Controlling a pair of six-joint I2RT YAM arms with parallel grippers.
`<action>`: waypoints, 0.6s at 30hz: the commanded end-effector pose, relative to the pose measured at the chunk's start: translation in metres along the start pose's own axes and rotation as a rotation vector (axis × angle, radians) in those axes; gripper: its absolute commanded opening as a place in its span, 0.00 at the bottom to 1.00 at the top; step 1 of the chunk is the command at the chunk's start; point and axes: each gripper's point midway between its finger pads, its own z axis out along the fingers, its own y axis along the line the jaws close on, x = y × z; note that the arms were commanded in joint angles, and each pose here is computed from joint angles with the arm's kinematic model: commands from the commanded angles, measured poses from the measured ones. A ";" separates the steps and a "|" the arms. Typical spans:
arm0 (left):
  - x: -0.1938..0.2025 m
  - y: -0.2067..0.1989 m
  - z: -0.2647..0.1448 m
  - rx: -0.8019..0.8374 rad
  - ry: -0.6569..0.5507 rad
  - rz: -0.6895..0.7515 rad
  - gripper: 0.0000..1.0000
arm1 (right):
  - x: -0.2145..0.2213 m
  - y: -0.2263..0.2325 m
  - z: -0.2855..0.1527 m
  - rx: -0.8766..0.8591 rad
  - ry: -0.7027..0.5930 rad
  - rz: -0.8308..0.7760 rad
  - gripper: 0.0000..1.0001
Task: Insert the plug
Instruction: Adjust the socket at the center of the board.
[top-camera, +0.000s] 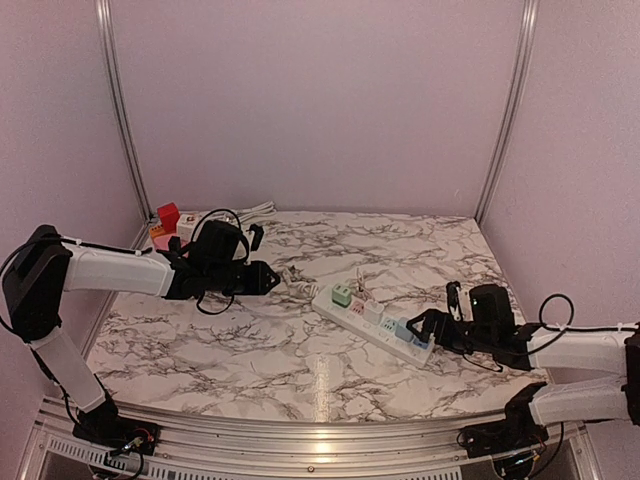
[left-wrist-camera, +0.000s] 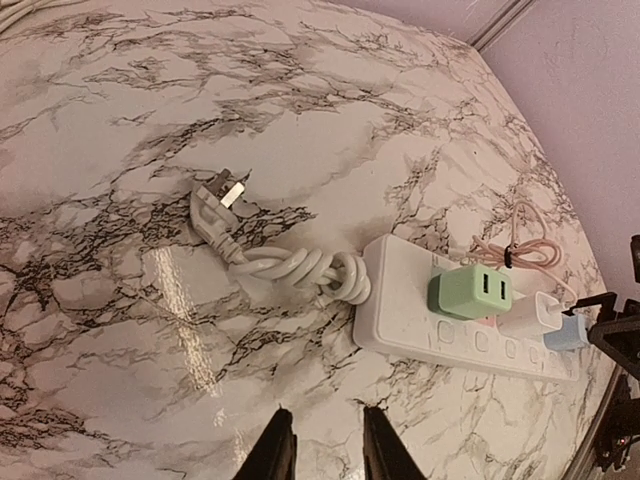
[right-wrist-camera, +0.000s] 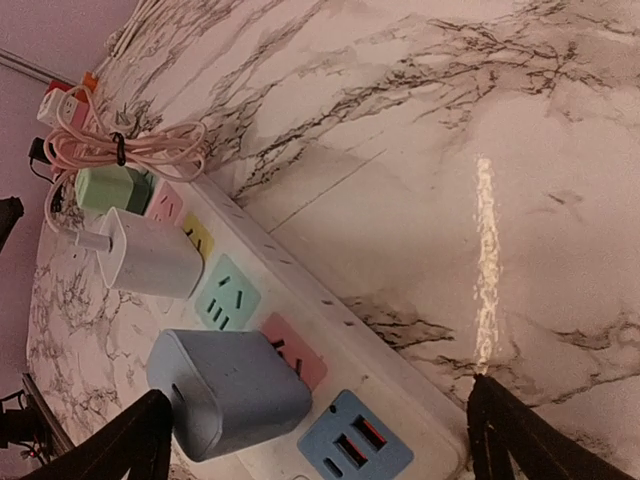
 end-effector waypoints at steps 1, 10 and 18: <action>0.000 0.000 -0.004 0.000 -0.012 0.006 0.24 | 0.012 0.024 0.005 -0.077 0.034 -0.093 0.96; 0.003 0.002 0.002 -0.002 0.000 -0.005 0.25 | 0.052 0.071 0.021 -0.170 0.146 -0.227 0.96; 0.004 0.003 0.002 -0.003 0.002 -0.004 0.25 | 0.091 0.135 0.056 -0.253 0.260 -0.356 0.96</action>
